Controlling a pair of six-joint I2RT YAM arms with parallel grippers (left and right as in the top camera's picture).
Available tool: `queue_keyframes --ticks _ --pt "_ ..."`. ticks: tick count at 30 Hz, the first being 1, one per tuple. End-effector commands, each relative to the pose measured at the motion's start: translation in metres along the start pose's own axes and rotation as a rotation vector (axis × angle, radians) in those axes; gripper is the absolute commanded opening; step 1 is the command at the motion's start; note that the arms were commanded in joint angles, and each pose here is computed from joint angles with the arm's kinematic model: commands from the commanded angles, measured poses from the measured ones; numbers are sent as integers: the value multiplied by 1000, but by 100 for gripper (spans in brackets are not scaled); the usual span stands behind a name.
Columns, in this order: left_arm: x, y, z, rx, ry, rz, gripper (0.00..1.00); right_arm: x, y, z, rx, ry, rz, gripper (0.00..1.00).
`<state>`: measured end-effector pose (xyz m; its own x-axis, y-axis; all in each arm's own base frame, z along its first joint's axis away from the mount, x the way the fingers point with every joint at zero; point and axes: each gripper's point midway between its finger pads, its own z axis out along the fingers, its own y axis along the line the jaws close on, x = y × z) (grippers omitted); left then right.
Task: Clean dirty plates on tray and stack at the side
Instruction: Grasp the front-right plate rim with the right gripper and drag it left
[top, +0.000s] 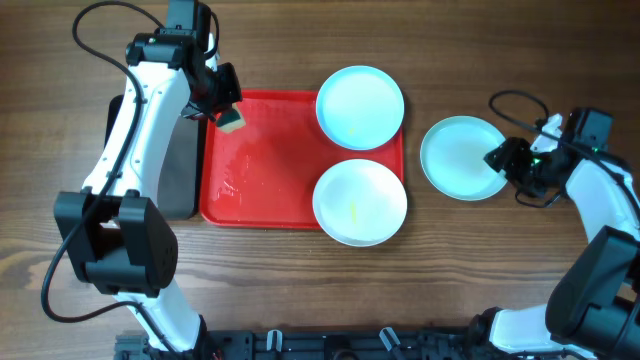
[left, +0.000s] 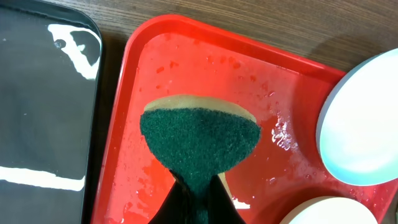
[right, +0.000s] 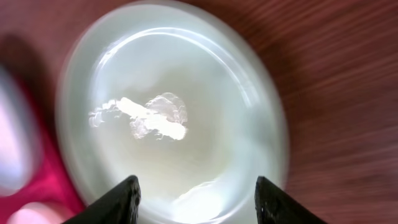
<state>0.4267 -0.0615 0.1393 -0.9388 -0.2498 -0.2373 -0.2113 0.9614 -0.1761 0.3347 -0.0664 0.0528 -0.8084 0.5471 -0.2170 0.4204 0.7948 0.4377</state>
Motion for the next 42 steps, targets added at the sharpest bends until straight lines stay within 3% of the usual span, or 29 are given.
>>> queue_keyframes --ticks 1,4,8,14,18,26,42 --pt "0 -3 -7 21 -12 -11 4 -6 62 -34 -224 23 -38 60" --pt "0 -3 -7 21 -12 -12 4 20 82 -40 -207 84 -89 59" --pt "0 -3 -7 21 -11 -43 4 65 85 -18 -31 203 -211 58" --pt "1 -3 -7 21 -10 -55 4 120 91 18 117 282 -433 42" --pt "1 -3 -7 20 -7 -56 4 135 94 24 133 295 -467 37" --pt "2 -3 -7 18 -4 -56 4 152 84 36 125 318 -479 38" --pt "2 -3 -7 18 -4 -56 4 161 90 46 59 317 -432 8"
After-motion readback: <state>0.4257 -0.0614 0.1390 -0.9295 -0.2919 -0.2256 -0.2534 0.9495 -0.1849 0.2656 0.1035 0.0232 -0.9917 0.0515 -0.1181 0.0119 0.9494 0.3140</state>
